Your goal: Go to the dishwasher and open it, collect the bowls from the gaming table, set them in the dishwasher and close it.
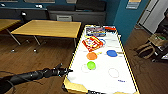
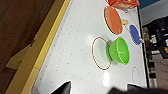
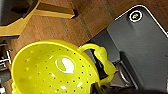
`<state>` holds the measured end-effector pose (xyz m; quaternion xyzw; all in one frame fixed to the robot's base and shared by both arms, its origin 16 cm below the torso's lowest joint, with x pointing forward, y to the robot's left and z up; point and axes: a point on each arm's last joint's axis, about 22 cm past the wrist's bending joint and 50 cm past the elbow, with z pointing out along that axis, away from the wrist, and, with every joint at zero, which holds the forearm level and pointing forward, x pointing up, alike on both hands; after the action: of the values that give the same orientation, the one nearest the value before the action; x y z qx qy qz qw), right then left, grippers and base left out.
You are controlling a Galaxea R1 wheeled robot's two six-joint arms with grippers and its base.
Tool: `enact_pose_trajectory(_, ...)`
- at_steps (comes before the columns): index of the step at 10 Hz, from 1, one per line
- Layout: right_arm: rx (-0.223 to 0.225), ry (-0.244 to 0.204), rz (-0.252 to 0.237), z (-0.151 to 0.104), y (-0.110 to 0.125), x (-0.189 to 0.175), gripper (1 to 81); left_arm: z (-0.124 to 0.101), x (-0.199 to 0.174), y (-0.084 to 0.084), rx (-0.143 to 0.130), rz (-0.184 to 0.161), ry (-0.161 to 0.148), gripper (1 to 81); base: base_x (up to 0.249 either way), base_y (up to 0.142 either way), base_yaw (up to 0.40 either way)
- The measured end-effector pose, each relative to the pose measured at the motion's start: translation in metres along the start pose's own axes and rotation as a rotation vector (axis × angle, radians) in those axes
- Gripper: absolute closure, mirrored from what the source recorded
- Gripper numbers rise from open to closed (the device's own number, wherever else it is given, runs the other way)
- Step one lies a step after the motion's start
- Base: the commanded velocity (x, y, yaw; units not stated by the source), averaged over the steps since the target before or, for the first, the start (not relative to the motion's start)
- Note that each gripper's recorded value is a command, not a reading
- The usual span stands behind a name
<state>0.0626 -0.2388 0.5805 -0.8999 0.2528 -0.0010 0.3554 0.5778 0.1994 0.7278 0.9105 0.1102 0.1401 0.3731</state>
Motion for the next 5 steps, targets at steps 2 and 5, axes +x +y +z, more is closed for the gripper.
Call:
enact_pose_trajectory(2,-0.007,0.02,0.019,-0.008,0.006,-0.005,81.1,0.021,-0.005,0.019,-0.025,0.018,-0.03,1.0,0.0,0.0,0.0)
enact_pose_trajectory(5,-0.016,0.039,0.037,-0.016,0.012,-0.01,81.1,0.042,-0.007,0.033,-0.041,0.033,-0.052,1.0,0.0,0.0,0.0)
